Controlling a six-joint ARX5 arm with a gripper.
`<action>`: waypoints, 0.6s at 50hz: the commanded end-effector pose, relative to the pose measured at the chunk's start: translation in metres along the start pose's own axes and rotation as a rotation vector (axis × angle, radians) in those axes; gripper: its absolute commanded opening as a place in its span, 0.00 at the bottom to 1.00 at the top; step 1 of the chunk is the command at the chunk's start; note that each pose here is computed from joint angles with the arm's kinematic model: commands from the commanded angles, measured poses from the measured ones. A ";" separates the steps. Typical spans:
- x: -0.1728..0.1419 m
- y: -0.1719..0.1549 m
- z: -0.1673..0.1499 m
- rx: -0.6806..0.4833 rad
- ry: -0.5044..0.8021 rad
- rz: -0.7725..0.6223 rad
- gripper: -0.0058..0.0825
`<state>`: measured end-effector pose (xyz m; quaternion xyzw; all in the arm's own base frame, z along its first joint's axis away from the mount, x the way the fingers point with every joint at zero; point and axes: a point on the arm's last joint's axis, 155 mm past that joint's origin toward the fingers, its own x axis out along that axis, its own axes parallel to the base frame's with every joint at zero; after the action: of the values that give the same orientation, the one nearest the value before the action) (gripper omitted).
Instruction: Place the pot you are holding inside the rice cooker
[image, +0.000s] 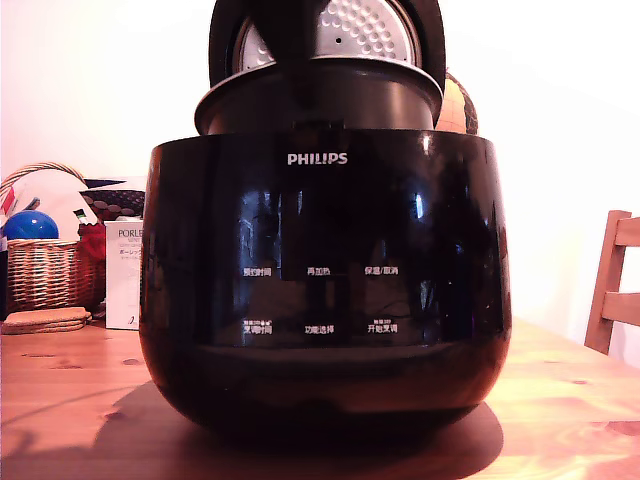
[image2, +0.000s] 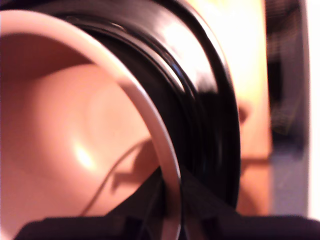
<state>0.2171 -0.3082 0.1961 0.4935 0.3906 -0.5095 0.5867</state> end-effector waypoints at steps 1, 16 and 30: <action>-0.010 -0.003 0.008 -0.080 -0.039 -0.006 0.04; -0.010 -0.009 0.013 -0.115 -0.032 0.006 0.04; -0.010 -0.003 0.009 -0.082 -0.023 0.022 0.04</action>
<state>0.2152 -0.3145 0.1987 0.4701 0.4045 -0.4866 0.6153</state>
